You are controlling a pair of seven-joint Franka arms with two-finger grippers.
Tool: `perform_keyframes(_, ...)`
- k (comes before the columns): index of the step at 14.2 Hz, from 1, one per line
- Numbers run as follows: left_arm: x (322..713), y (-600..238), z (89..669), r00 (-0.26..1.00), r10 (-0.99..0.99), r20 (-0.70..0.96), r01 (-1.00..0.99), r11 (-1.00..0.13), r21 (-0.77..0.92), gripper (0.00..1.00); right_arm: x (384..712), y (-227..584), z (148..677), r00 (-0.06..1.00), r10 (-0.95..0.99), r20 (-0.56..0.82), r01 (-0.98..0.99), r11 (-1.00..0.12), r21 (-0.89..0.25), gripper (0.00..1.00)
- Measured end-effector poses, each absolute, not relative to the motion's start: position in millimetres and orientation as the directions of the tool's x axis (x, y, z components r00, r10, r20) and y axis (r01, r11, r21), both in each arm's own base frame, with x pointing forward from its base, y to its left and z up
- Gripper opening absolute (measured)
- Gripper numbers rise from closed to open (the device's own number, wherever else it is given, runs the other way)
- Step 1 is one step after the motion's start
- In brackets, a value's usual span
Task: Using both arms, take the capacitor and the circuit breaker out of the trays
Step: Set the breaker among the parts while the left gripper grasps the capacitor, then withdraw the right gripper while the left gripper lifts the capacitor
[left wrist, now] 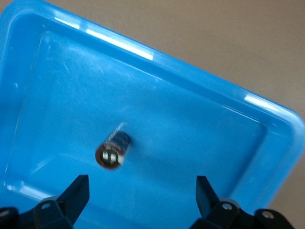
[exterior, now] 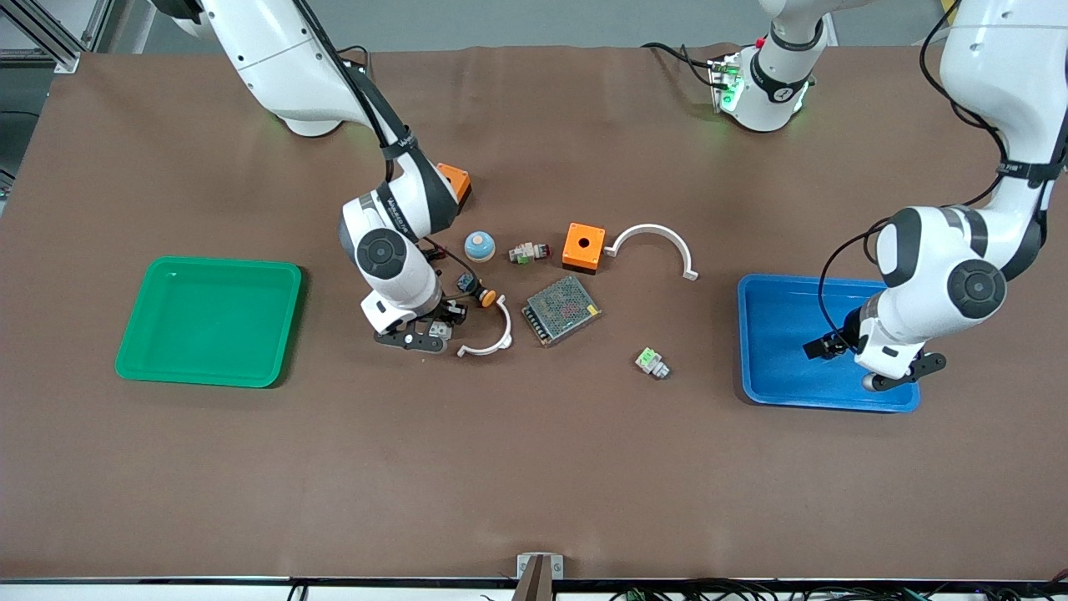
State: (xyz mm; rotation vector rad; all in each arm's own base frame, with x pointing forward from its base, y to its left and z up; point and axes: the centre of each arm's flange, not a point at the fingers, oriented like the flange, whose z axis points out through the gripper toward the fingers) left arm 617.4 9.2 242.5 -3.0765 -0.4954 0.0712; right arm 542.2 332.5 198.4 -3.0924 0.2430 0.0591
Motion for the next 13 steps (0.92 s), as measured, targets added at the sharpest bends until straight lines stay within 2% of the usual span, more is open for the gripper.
perform_keyframes(3,619,23,219,0.945,0.327,-0.030,0.326,-0.945,-0.020,0.95,539,338,199,0.989,-0.145,-0.039,-0.146,-0.989,-0.036,0.40)
perform_keyframes(4,619,25,216,0.943,0.330,-0.033,0.330,-0.944,-0.020,0.95,541,338,200,0.989,-0.145,-0.037,-0.146,-0.989,-0.037,0.44)
perform_keyframes(7,618,32,214,0.942,0.334,-0.033,0.333,-0.942,-0.026,0.94,557,334,214,0.987,-0.161,-0.023,-0.162,-0.986,-0.041,0.73)
perform_keyframes(10,617,35,208,0.943,0.332,-0.039,0.330,-0.943,-0.033,0.89,594,311,257,0.984,-0.166,-0.062,-0.167,-0.986,-0.018,1.00)
perform_keyframes(11,616,35,205,0.942,0.331,-0.045,0.330,-0.943,-0.034,0.89,608,295,276,0.986,-0.150,-0.078,-0.151,-0.988,-0.015,1.00)
perform_keyframes(13,615,35,199,0.942,0.332,-0.054,0.331,-0.943,-0.034,0.76,632,246,319,0.988,-0.113,-0.103,-0.115,-0.993,-0.018,1.00)
